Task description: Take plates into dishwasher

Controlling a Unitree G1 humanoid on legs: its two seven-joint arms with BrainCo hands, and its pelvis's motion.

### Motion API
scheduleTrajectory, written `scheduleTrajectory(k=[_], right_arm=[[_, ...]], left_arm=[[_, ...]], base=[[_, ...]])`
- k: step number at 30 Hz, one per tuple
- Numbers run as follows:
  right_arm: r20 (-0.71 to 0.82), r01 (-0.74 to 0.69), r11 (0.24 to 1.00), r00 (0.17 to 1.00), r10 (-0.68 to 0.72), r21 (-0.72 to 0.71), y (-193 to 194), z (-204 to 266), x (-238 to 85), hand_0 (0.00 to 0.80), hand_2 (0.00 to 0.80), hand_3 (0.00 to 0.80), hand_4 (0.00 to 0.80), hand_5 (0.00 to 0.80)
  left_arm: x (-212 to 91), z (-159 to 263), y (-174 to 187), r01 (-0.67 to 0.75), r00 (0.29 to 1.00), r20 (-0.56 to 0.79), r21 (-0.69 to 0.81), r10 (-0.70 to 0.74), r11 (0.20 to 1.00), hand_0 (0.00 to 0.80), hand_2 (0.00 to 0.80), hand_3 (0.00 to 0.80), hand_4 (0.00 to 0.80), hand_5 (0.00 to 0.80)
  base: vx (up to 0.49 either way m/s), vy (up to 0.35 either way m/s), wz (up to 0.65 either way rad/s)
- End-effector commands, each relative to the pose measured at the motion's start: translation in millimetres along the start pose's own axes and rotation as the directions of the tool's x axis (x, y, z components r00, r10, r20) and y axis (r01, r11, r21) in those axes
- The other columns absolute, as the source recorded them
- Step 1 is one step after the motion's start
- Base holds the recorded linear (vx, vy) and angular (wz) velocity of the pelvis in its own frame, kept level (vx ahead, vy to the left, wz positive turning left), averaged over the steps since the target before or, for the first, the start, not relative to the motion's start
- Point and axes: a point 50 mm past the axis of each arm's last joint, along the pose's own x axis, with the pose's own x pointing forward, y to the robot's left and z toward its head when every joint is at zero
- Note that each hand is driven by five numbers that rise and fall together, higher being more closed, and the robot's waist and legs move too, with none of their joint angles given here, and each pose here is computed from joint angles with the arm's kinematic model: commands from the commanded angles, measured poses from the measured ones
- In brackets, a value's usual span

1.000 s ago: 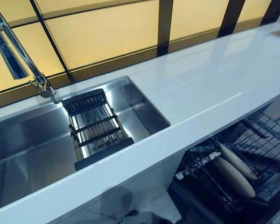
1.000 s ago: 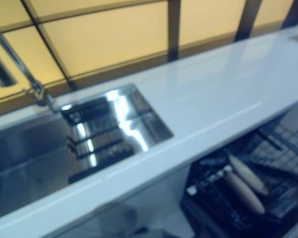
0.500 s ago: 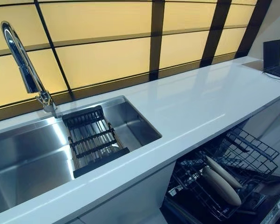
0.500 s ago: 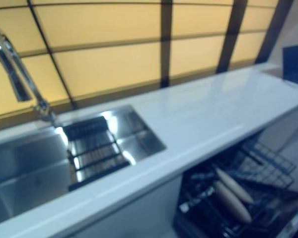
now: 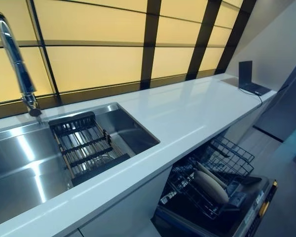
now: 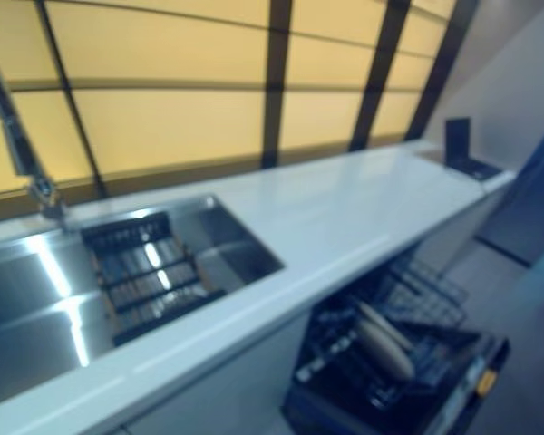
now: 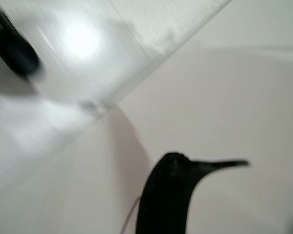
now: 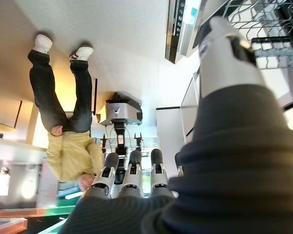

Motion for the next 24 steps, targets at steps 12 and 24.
scheduleTrajectory(k=[12,24], right_arm=[[-0.238,-0.173,0.940,0.939,0.248,0.295,57.6,-7.5,14.6,0.000,0.000,0.000,0.000,0.000],[-0.358,-0.353,0.894,0.825,0.437,0.277,114.3,-20.9,1.8,0.000,0.000,0.000,0.000,0.000]], left_arm=[[-11.9,64.2,24.7,-0.019,0.978,0.200,-0.223,0.065,0.975,0.000,0.000,0.000,0.000,0.000],[-2.9,21.8,14.0,0.000,0.993,0.111,-0.315,0.037,0.949,0.000,0.000,0.000,0.000,0.000]], base=[[-0.407,-0.285,-0.22],[-0.192,-0.152,0.03]])
